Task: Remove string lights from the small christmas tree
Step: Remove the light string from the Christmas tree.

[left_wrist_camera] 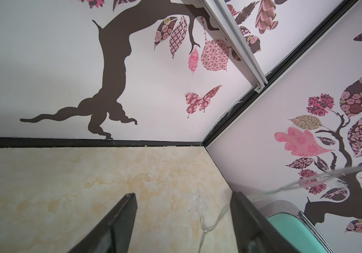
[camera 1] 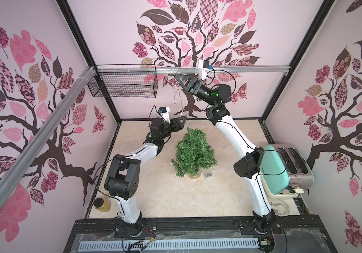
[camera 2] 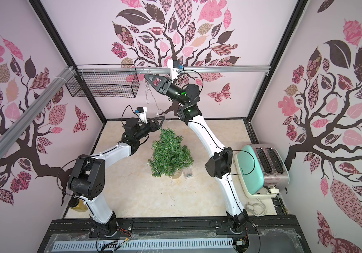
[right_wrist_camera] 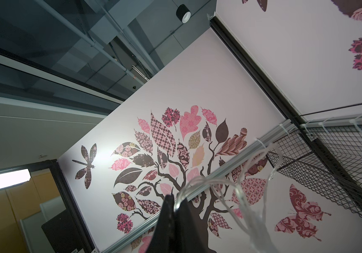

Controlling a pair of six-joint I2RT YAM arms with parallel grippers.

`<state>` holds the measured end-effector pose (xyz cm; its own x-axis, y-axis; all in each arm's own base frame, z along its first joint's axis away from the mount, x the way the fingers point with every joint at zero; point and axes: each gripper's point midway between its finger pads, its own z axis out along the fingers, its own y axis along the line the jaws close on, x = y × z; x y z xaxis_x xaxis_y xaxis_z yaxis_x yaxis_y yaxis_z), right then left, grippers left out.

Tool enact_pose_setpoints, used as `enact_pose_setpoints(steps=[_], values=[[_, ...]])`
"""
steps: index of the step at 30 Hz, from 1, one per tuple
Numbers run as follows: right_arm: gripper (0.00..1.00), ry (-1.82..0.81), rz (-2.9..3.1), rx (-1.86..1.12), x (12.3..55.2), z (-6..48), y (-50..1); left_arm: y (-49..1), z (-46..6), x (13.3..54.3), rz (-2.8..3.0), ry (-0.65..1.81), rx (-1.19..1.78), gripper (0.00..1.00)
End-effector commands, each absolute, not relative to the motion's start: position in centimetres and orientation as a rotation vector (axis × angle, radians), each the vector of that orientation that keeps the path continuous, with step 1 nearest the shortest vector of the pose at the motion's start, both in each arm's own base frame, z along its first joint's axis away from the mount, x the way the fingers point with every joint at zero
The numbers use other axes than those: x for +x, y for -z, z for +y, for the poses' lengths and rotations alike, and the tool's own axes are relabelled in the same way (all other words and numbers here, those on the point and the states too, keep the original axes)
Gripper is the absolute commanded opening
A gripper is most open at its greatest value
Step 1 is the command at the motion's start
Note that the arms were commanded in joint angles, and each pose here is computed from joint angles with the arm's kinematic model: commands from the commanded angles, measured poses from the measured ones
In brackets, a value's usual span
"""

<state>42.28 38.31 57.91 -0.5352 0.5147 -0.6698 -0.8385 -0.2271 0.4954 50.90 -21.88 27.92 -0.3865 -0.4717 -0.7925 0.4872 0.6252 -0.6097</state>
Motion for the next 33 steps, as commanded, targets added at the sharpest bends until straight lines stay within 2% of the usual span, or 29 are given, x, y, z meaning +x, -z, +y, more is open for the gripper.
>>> enact_pose_setpoints(steps=[1,7,13,21,33], values=[[0.00,-1.887,0.981,-0.531,39.0,37.1,-61.0,-28.7,-21.4,51.6,1.648,1.031,-0.006,0.75],[0.00,-1.856,1.008,-0.511,39.8,37.3,-60.7,-28.7,-20.5,49.4,1.609,1.060,-0.047,0.80],[0.00,-1.845,1.029,-0.501,40.3,37.6,-60.2,-28.0,-17.9,46.9,1.591,1.018,-0.169,0.81],[0.00,-1.839,1.042,-0.494,40.2,37.4,-59.9,-28.8,-17.0,45.0,1.603,0.953,-0.138,0.83],[0.00,-1.849,1.028,-0.498,39.7,37.3,-60.4,-30.0,-20.7,43.1,1.594,1.006,0.055,0.79]])
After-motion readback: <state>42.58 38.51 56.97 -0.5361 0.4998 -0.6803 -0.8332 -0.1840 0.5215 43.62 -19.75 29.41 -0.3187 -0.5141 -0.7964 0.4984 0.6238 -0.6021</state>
